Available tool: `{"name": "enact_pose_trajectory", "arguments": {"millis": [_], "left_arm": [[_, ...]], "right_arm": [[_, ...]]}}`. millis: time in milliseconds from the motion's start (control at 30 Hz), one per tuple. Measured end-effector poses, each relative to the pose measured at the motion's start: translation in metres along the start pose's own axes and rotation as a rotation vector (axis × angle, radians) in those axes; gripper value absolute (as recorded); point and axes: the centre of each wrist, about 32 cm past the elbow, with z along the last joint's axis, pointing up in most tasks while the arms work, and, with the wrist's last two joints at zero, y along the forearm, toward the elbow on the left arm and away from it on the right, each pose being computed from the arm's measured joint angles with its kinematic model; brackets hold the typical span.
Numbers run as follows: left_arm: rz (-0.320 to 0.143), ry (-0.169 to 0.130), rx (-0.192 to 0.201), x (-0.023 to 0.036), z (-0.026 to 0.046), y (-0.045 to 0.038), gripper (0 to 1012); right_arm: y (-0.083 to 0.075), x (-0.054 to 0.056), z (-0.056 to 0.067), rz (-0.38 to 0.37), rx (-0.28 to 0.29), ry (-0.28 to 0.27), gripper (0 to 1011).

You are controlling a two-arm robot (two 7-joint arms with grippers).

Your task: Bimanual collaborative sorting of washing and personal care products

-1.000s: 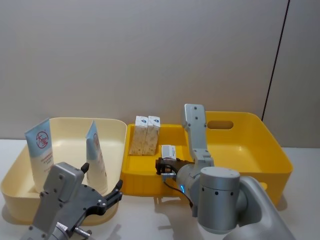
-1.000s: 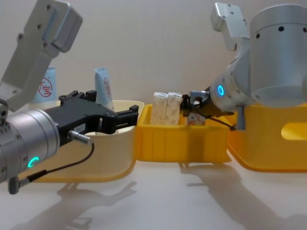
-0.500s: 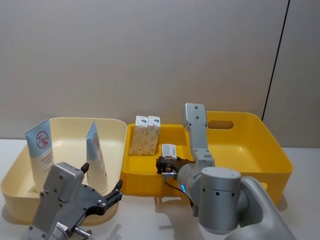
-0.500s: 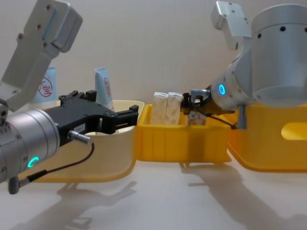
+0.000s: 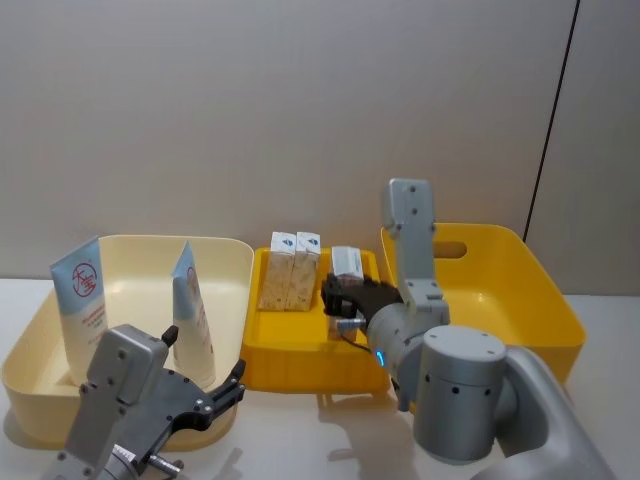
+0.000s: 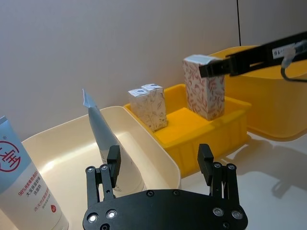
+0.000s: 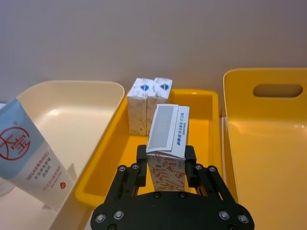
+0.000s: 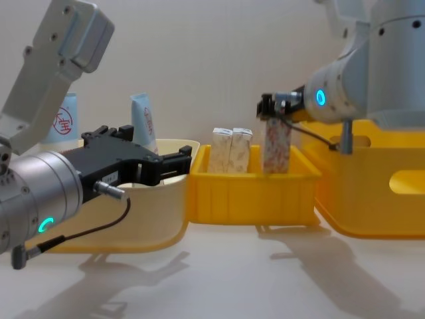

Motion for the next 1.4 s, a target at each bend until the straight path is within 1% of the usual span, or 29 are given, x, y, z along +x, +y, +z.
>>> {"name": "enact_pose_trajectory", "arguments": {"millis": [300, 333, 533, 567, 633, 667, 767, 800, 867, 933, 967, 1000, 1067, 1133, 1167, 1267, 1400], "left_arm": [[0.0, 0.0, 0.0, 0.0, 0.0, 0.0, 999], [0.0, 0.0, 0.0, 0.0, 0.0, 0.0, 1000], [0.0, 0.0, 0.0, 0.0, 0.0, 0.0, 1000], [0.0, 0.0, 0.0, 0.0, 0.0, 0.0, 999], [0.0, 0.0, 0.0, 0.0, 0.0, 0.0, 1000], [0.0, 0.0, 0.0, 0.0, 0.0, 0.0, 1000], [0.0, 0.0, 0.0, 0.0, 0.0, 0.0, 999], [0.0, 0.0, 0.0, 0.0, 0.0, 0.0, 1000], [0.0, 0.0, 0.0, 0.0, 0.0, 0.0, 1000], [0.0, 0.0, 0.0, 0.0, 0.0, 0.0, 1000], [0.0, 0.0, 0.0, 0.0, 0.0, 0.0, 999], [0.0, 0.0, 0.0, 0.0, 0.0, 0.0, 999], [0.0, 0.0, 0.0, 0.0, 0.0, 0.0, 1000], [0.0, 0.0, 0.0, 0.0, 0.0, 0.0, 999], [0.0, 0.0, 0.0, 0.0, 0.0, 0.0, 1000], [0.0, 0.0, 0.0, 0.0, 0.0, 0.0, 1000], [0.0, 0.0, 0.0, 0.0, 0.0, 0.0, 999]], "right_arm": [[-0.013, 0.007, 0.016, 0.018, 0.131, -0.009, 444], [-0.015, 0.008, 0.019, 0.02, 0.154, -0.01, 444], [-0.026, 0.016, 0.032, 0.023, 0.236, -0.015, 444], [-0.029, 0.019, 0.036, 0.021, 0.263, -0.017, 444], [-0.035, 0.024, 0.042, 0.015, 0.296, -0.021, 444], [-0.035, 0.024, 0.042, 0.015, 0.296, -0.021, 444], [-0.043, 0.036, 0.052, -0.009, 0.347, -0.033, 444], [-0.043, 0.036, 0.052, -0.009, 0.347, -0.033, 444], [-0.049, 0.047, 0.059, -0.035, 0.374, -0.045, 444], [-0.052, 0.051, 0.061, -0.047, 0.381, -0.05, 444], [-0.055, 0.056, 0.064, -0.062, 0.384, -0.053, 444], [-0.055, 0.056, 0.064, -0.062, 0.384, -0.053, 444], [-0.058, 0.064, 0.067, -0.086, 0.379, -0.057, 444], [-0.06, 0.068, 0.068, -0.098, 0.374, -0.058, 444], [-0.061, 0.072, 0.068, -0.107, 0.365, -0.058, 444], [-0.063, 0.077, 0.068, -0.121, 0.349, -0.057, 444], [-0.064, 0.086, 0.067, -0.14, 0.308, -0.054, 444]]}}
